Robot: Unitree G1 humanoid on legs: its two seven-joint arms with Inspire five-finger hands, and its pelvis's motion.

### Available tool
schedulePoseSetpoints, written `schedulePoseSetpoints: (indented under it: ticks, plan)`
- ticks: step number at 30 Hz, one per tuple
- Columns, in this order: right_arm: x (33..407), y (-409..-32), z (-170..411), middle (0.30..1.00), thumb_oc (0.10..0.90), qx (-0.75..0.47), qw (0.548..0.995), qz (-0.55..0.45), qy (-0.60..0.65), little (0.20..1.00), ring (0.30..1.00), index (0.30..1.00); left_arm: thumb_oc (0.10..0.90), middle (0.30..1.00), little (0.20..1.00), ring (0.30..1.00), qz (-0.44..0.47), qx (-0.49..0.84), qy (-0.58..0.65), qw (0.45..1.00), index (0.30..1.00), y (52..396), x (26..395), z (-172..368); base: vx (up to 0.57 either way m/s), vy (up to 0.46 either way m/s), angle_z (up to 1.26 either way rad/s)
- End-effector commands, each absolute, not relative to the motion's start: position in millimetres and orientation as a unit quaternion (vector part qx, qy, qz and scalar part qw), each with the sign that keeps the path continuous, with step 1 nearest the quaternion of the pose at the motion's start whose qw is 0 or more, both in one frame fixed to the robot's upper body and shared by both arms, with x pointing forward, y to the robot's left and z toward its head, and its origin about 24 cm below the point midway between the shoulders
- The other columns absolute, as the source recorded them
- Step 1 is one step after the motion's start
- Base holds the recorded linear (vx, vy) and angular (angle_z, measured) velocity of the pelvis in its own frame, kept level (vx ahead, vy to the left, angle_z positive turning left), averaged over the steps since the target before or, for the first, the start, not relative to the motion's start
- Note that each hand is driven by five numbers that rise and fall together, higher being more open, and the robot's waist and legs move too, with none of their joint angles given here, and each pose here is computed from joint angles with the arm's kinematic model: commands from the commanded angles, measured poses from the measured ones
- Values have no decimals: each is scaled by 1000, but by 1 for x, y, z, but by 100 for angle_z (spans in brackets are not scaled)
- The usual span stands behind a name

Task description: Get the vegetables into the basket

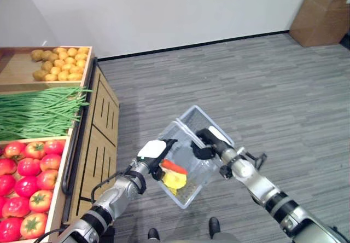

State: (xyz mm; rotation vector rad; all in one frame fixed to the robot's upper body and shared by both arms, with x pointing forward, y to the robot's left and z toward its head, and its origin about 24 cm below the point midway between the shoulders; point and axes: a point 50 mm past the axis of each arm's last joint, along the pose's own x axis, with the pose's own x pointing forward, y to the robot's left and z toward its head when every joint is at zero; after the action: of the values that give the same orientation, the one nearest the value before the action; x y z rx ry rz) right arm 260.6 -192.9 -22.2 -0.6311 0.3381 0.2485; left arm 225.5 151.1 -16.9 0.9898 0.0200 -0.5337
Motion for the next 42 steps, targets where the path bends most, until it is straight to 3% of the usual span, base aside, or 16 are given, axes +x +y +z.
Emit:
schedulePoseSetpoints:
  ticks: [1,7,14,16,22,26,34,42]
  plan:
    - [289,-199,27,300,400,-307,949,59,37,300,300,300,900,1000,1000,1000,-235,425,17,874,1000,181,234,-1,8,-2,30]
    - [256,-270,-5,300,400,-367,919,-29,143,300,300,300,900,1000,1000,1000,-175,347,201,899,1000,245,178,-45,-2,2,25]
    - [217,-306,-45,300,400,-383,885,-87,251,300,300,300,900,1000,1000,1000,-100,336,370,860,1000,273,119,-102,-14,-1,21]
    - [203,-314,-59,300,400,-384,870,-101,292,300,300,300,900,1000,1000,1000,-27,281,451,847,1000,273,93,-127,-15,3,25]
    - [160,-321,-95,300,400,-364,832,-114,403,300,300,300,900,1000,1000,1000,25,260,545,797,1000,271,61,-151,-6,9,14]
    - [136,-321,-111,300,400,-382,797,-92,458,300,300,300,900,1000,1000,1000,20,287,566,772,1000,273,51,-154,6,46,5]
    - [118,-318,-122,300,400,-376,775,-104,497,300,300,300,900,1000,1000,1000,27,281,578,766,1000,269,48,-157,23,112,0]
    - [114,-313,-126,300,400,-325,783,-145,511,300,300,300,900,1000,1000,1000,71,256,565,781,1000,274,60,-153,39,143,25]
